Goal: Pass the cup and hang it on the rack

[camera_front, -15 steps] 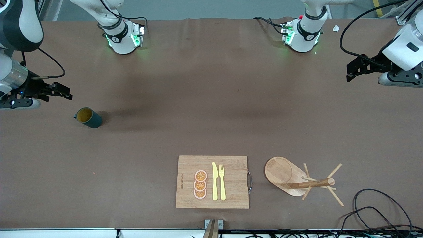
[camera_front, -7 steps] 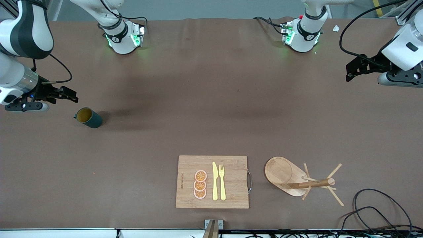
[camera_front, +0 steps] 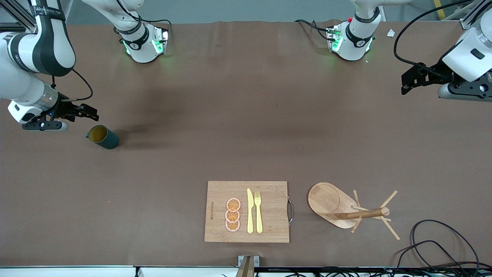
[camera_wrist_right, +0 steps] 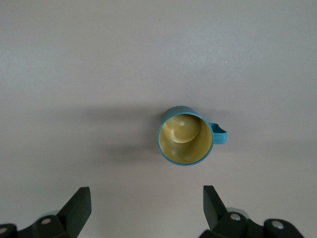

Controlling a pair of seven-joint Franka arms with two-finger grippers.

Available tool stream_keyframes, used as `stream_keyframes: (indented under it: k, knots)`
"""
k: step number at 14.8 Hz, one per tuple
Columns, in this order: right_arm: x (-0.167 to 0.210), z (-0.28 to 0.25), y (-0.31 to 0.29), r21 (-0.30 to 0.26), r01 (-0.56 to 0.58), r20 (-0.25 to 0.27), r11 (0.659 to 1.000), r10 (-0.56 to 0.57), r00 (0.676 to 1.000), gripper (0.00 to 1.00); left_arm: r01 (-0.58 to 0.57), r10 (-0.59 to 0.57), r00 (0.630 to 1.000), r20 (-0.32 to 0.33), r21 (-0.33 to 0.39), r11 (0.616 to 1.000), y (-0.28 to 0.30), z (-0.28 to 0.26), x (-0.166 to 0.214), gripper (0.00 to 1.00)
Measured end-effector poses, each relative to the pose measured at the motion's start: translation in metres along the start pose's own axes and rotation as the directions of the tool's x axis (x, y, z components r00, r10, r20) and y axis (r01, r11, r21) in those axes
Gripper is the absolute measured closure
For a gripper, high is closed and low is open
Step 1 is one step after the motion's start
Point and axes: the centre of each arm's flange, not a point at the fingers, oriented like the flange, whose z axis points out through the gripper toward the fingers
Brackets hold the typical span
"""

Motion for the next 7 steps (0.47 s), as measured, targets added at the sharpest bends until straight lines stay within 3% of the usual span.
stream_keyframes:
  k: [3, 7]
  knots:
    - [0.005, -0.025, -0.001, 0.000, 0.023, -0.008, 1.000, -0.023, 1.000, 0.00, 0.000, 0.000, 1.000, 0.000, 0.000, 1.000, 0.000, 0.000, 0.000, 0.00]
    - [0.012, -0.124, -0.006, -0.004, 0.037, -0.042, 0.999, -0.038, 0.998, 0.00, 0.000, 0.000, 1.000, 0.002, 0.000, 1.000, 0.000, 0.001, 0.001, 0.00]
